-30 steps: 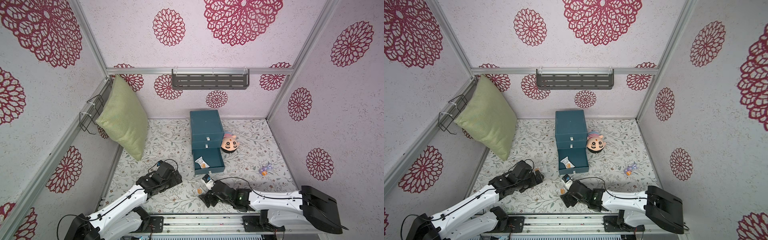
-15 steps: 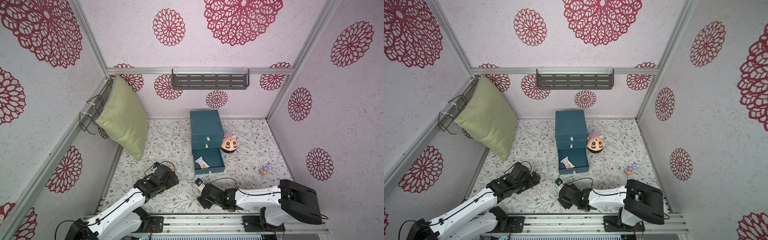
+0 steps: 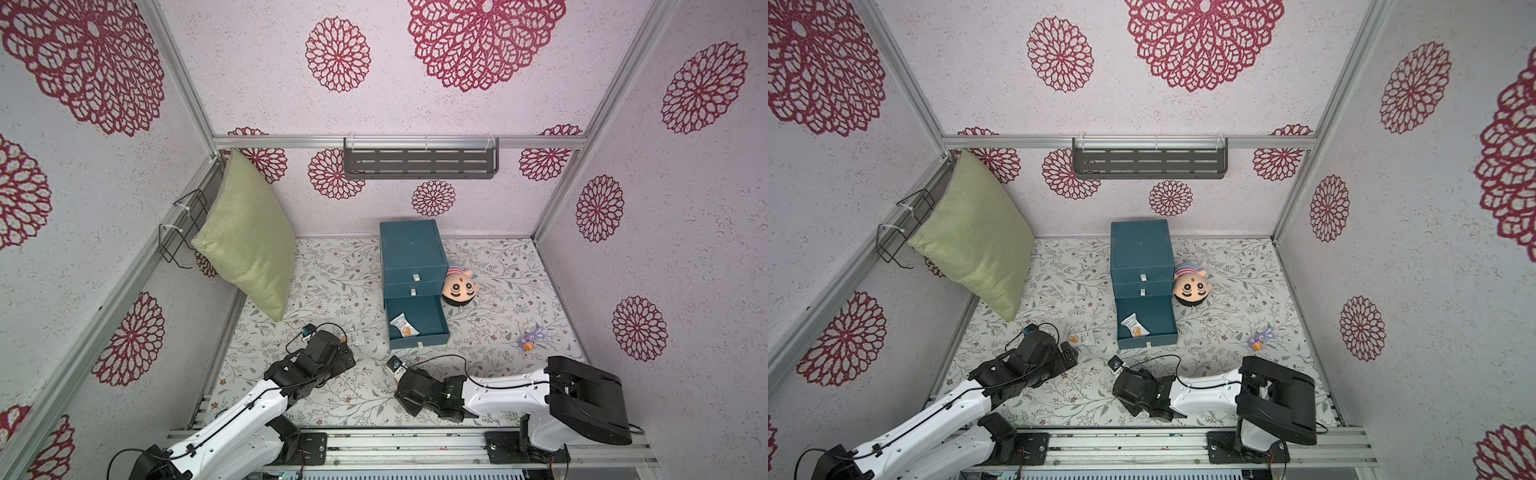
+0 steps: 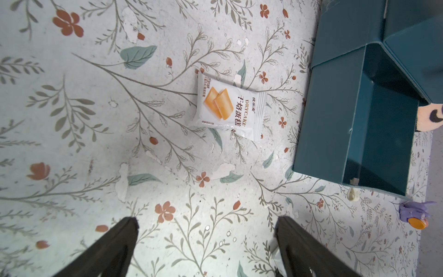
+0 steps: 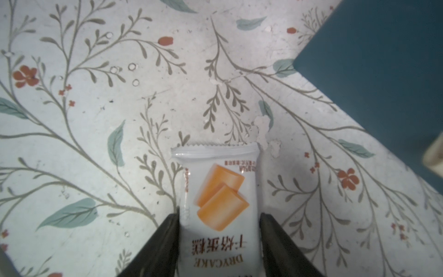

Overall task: Place the cookies into the drawer by color
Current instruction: Pick up the cookie at the center of the board, then place the cookie in the drawer.

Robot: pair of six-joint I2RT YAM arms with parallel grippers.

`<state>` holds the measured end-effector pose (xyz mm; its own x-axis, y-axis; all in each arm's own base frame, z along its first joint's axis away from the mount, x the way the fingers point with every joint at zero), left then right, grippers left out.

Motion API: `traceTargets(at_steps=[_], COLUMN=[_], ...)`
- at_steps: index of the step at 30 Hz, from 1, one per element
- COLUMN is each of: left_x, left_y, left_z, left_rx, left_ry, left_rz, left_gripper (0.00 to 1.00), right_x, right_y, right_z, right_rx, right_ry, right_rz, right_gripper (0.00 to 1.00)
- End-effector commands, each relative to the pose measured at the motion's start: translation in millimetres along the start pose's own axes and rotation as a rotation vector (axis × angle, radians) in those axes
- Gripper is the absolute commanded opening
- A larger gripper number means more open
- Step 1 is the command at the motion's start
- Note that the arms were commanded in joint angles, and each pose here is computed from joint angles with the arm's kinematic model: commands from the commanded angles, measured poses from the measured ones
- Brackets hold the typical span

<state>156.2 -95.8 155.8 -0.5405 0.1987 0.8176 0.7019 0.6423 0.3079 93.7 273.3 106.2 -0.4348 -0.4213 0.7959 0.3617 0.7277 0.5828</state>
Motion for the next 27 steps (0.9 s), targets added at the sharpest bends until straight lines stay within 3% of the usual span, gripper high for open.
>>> traceTargets(at_steps=[1, 17, 27], left_x=[0.0, 4.5, 3.2], left_y=[2.8, 4.6, 7.3], left_z=[1.7, 1.9, -0.8], left_rx=[0.015, 0.014, 0.026], left_ry=[0.001, -0.011, -0.020], left_rz=[-0.025, -0.040, -0.034], left_gripper=[0.97, 0.97, 0.97], right_x=[7.9, 41.4, 75.3], right_y=[4.8, 33.2, 56.0], right_z=[-3.4, -27.5, -103.3], right_rx=[-0.017, -0.122, -0.276], right_ry=[-0.029, 0.004, -0.032], right_rz=[-0.028, -0.221, -0.408], right_gripper=[0.47, 0.46, 0.45])
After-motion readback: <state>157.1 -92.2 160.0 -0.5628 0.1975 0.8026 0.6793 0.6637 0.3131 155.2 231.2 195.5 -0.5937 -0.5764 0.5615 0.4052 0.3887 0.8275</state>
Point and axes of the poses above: each gripper's point midway between its finger pads, its own x axis back along the fingers, its own z axis along the line the jaws close on, y = z × x, the point moved 10 cm from there along x, back along the fingers, and after that the axes turned 11 degrees about x, right-handed, at the moved point
